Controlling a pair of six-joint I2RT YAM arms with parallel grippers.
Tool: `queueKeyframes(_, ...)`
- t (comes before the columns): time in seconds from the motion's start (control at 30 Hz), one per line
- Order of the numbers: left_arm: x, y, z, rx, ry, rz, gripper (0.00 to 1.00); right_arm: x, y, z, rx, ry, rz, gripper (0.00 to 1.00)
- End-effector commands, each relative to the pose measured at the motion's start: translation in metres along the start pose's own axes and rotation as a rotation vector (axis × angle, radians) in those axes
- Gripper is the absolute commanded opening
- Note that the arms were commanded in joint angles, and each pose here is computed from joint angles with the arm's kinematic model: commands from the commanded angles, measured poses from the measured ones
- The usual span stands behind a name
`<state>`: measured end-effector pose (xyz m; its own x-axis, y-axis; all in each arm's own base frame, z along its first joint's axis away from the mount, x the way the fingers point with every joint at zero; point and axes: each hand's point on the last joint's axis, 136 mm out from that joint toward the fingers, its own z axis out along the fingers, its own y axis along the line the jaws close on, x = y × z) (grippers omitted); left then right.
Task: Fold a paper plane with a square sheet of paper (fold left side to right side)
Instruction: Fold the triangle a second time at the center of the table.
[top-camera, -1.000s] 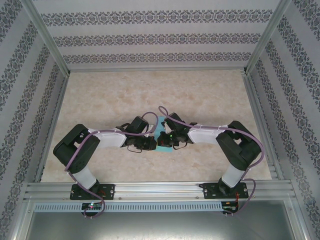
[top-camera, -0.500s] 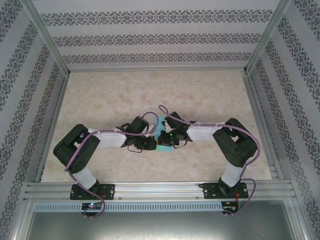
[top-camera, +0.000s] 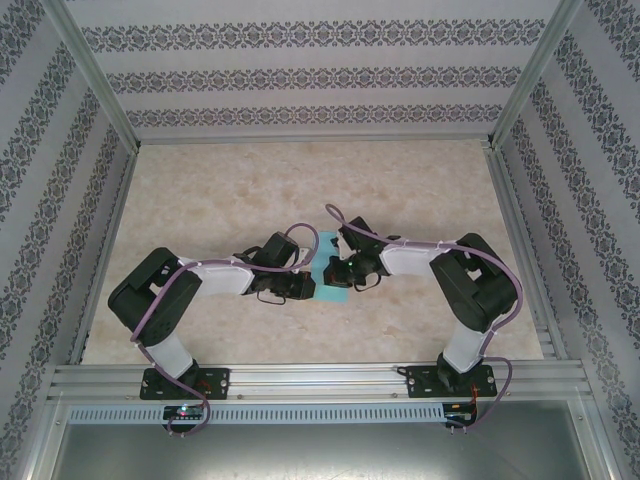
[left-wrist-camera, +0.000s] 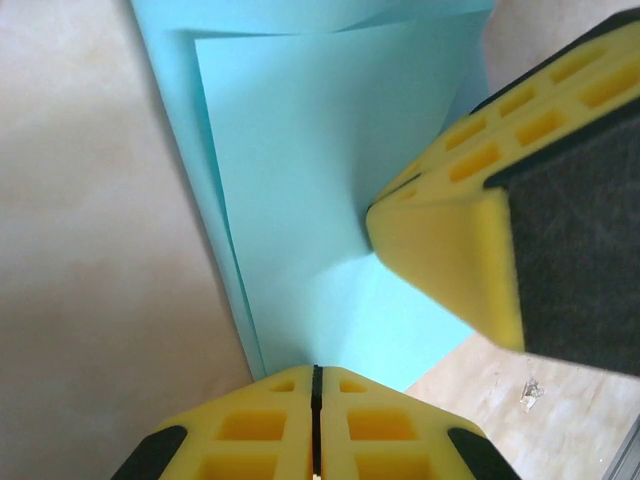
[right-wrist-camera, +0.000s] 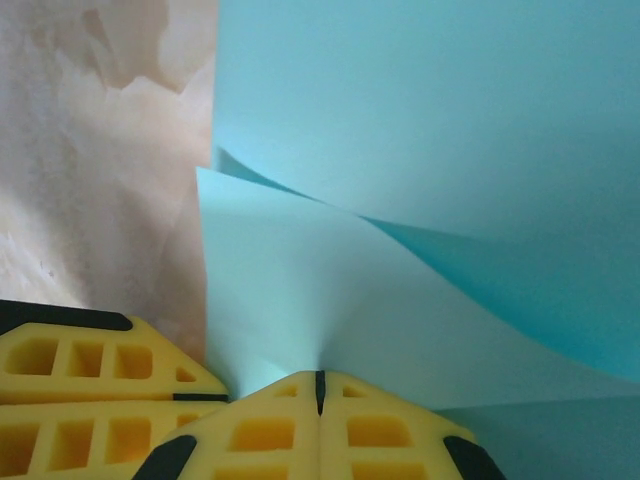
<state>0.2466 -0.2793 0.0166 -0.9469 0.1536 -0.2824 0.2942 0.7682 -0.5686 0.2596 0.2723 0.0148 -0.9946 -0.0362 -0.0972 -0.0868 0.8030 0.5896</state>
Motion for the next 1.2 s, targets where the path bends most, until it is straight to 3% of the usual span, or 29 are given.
queueKeyframes(0.0, 0.042, 0.040, 0.009, -0.151, 0.123, -0.038, 0.10, -0.008, -0.036, -0.011, 0.127, -0.025, 0.031, 0.00)
queueKeyframes(0.73, 0.040, 0.038, 0.008, -0.150, 0.117, -0.036, 0.10, -0.043, -0.081, -0.042, 0.143, -0.080, 0.121, 0.00)
queueKeyframes(0.97, 0.035, 0.034, 0.006, -0.142, 0.098, -0.033, 0.10, -0.052, -0.036, -0.068, 0.042, -0.182, 0.022, 0.00)
queueKeyframes(1.17, 0.032, 0.032, 0.007, -0.139, 0.095, -0.029, 0.10, -0.036, -0.003, -0.050, -0.032, -0.123, -0.012, 0.00)
